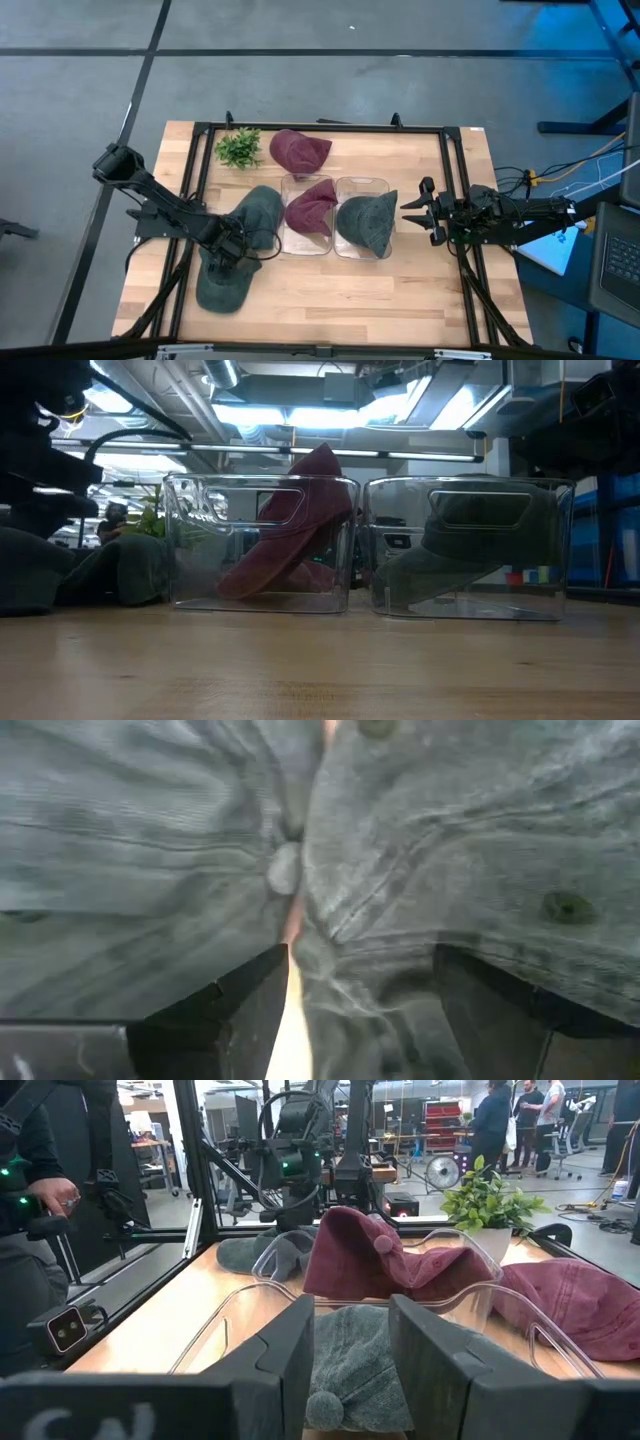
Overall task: Pick & Place hat
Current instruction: Put the bottom blue cap into the right transparent bin
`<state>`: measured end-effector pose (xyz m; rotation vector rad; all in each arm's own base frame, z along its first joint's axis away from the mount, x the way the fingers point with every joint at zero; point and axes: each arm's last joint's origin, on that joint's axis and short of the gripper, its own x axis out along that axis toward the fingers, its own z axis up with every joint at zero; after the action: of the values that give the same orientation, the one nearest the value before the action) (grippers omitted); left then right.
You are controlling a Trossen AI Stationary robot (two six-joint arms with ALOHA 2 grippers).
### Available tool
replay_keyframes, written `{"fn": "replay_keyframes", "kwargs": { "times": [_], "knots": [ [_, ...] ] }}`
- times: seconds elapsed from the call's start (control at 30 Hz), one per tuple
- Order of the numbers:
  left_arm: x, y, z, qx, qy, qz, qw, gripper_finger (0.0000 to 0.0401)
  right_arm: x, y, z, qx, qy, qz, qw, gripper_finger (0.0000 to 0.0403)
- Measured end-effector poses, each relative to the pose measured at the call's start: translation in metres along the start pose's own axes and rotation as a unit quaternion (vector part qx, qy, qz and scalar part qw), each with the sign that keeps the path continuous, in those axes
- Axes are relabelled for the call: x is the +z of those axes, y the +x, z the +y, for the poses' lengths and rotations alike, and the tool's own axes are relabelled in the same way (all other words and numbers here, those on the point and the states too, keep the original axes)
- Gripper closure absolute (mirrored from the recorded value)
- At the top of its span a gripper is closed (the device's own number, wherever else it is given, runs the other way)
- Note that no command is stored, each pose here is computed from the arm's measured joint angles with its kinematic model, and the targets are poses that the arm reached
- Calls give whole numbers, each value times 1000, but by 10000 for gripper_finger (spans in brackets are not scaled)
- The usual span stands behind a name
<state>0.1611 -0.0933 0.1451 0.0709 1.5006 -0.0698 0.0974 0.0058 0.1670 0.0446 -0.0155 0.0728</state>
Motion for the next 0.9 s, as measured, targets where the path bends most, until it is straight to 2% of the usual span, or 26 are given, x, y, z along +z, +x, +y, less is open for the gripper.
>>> {"fn": "replay_keyframes", "kwargs": {
  "times": [0.13, 0.3, 0.73, 0.9],
  "knots": [
    [-2, 3, 0, 2, -7, -5, 1000, 168, 0, 0, 0, 0, 0, 0, 1000, 272],
    [0, 6, -1, -2, 16, -22, 1000, 201, 0, 0, 0, 0, 0, 0, 1000, 272],
    [2, 5, -3, -26, 44, -35, 998, 360, 0, 0, 0, 0, 0, 0, 1000, 272],
    [4, -4, -5, -64, 46, -69, 994, 368, 0, 0, 0, 0, 0, 0, 1000, 272]
  ]
}}
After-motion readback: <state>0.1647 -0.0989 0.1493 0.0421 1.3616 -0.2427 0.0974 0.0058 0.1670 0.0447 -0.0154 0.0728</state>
